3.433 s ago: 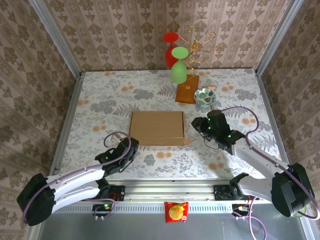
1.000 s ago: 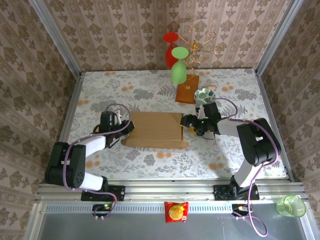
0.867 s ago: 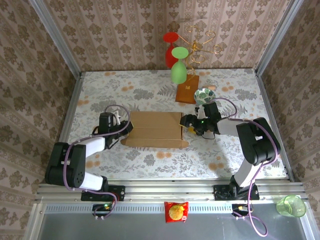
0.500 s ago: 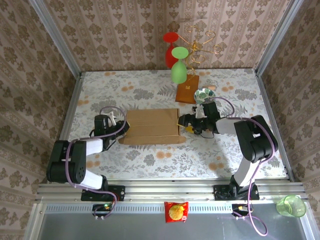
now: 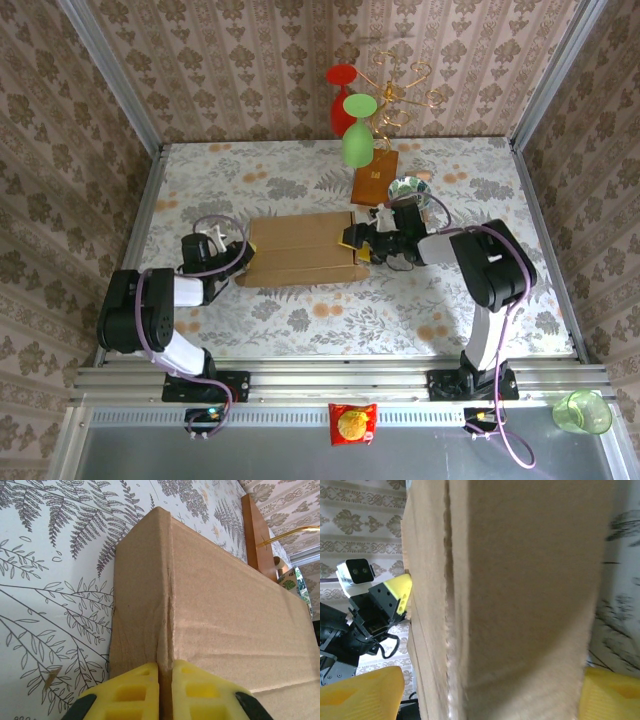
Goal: Fold the paper box
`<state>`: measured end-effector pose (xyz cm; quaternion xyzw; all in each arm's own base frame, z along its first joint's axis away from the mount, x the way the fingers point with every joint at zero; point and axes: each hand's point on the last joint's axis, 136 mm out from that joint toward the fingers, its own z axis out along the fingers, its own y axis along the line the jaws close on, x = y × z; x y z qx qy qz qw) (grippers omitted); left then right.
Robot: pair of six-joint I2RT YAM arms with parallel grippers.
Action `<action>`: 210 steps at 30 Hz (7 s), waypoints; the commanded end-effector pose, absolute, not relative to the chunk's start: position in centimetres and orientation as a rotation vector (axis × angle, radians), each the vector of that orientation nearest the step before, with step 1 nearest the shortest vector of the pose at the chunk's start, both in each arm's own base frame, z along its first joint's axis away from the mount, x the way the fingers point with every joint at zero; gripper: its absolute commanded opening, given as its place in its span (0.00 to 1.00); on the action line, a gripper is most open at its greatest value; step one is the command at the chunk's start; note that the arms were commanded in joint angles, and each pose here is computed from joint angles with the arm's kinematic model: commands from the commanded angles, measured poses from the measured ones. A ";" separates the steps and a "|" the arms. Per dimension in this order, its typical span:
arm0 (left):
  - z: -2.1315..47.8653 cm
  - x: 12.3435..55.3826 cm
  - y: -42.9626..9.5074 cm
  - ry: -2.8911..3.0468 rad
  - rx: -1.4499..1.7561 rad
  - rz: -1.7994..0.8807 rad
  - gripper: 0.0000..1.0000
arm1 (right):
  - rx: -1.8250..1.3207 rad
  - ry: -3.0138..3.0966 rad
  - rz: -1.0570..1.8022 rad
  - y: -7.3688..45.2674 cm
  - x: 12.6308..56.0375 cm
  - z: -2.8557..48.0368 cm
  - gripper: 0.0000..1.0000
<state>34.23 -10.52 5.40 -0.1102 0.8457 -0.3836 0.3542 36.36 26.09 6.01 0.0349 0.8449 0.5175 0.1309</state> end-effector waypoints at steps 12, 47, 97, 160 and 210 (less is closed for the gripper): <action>3.8 31.9 -9.3 2.228 -0.498 -0.995 0.36 | 0.283 2.350 1.687 28.8 37.1 7.0 0.57; 11.6 31.8 -8.8 2.122 -1.244 -1.189 0.88 | 1.177 2.485 2.002 22.4 31.6 10.6 0.42; 15.4 25.1 -30.8 1.401 1.859 0.370 1.00 | 1.243 2.557 1.980 17.3 30.8 12.7 0.35; 16.4 18.4 -26.4 1.752 1.979 -0.023 0.68 | 0.394 2.288 0.796 9.2 27.6 20.8 0.49; 18.0 15.5 -29.4 2.109 1.097 -0.583 0.80 | 0.671 2.618 1.064 14.8 25.9 5.6 0.76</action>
